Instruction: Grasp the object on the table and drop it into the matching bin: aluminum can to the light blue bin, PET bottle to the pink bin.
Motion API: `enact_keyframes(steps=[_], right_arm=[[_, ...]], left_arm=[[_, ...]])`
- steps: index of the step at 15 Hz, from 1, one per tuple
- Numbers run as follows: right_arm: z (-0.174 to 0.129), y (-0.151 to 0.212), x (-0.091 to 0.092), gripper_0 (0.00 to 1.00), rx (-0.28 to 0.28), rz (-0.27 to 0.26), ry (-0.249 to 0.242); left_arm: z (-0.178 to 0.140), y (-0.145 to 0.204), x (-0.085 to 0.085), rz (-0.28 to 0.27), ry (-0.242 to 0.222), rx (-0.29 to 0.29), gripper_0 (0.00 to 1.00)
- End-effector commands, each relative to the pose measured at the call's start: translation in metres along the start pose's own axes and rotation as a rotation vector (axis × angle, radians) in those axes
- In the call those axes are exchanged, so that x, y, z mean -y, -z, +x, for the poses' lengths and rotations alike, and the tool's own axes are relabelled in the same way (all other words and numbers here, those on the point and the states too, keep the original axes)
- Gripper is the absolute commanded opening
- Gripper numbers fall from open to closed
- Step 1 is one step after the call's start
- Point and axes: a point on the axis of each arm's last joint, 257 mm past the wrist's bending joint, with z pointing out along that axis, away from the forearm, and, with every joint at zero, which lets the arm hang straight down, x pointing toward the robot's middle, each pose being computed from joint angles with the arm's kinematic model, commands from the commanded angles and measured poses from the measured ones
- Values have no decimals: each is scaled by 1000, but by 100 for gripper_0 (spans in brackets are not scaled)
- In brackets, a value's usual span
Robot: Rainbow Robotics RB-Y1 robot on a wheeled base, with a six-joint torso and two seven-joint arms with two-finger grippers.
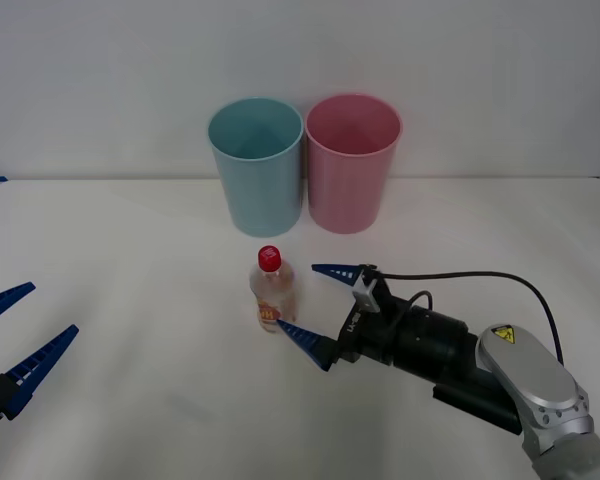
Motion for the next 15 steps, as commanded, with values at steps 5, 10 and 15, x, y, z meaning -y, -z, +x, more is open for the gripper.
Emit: enact_keyframes(steps=[5, 10, 15], right_arm=[[1, -48, -10, 100, -6, -32, -12], [8, -64, -10, 100, -27, -42, -19], [8, -64, -6, 100, -29, -27, -16]], left_arm=[[0, 0, 0, 0, 0, 0, 100], [0, 0, 0, 0, 0, 0, 100], [0, 0, 0, 0, 0, 0, 100]])
